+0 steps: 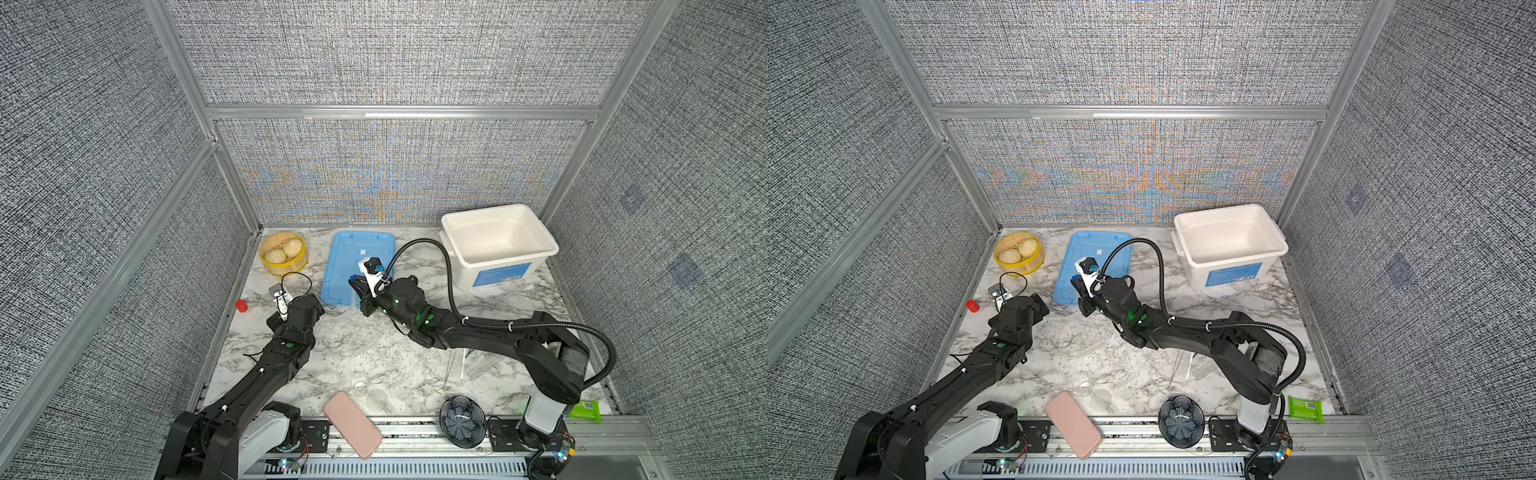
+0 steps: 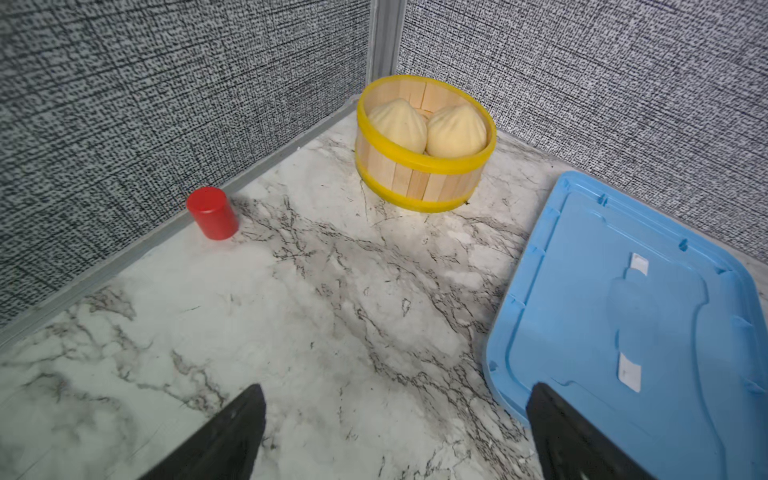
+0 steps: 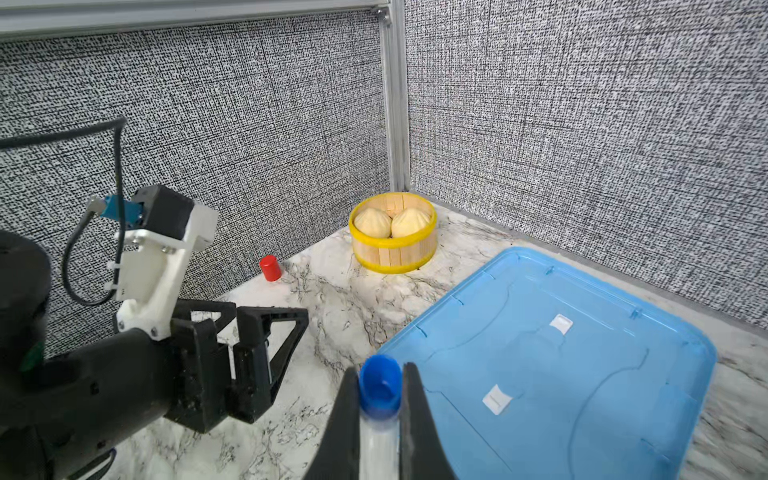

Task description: Organize the chemistry lab equipment

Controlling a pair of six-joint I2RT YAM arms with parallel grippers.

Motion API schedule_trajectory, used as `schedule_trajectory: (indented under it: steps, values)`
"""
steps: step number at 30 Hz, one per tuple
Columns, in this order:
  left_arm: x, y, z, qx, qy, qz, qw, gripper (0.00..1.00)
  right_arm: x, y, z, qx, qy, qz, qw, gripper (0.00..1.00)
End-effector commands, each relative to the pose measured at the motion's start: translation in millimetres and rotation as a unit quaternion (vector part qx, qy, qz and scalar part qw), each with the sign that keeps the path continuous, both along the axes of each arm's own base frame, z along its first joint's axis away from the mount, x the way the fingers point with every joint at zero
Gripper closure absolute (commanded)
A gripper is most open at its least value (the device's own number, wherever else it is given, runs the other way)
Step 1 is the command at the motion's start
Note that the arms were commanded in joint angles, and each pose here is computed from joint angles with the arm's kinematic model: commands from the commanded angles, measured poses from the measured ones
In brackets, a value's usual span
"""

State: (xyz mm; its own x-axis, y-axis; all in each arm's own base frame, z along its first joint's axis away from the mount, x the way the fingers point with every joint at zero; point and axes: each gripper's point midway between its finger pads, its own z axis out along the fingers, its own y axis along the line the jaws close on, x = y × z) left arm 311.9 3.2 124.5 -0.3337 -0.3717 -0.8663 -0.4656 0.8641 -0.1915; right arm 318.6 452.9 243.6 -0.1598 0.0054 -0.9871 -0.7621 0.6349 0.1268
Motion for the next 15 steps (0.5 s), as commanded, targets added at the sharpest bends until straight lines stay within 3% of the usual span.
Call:
schedule_trajectory:
  steps: [1, 15]
  values:
    - [-8.7, 14.5, 0.9, 0.010, -0.005, 0.042, 0.999, 0.01, 0.2, 8.5, 10.1, 0.035, 0.002, 0.007, 0.999, 0.90]
    - [-21.8, 28.6, 2.8, 0.014, -0.021, 0.080, 0.996, 0.01, -0.9, 35.7, -17.1, 0.027, 0.013, 0.028, 0.999, 0.90]
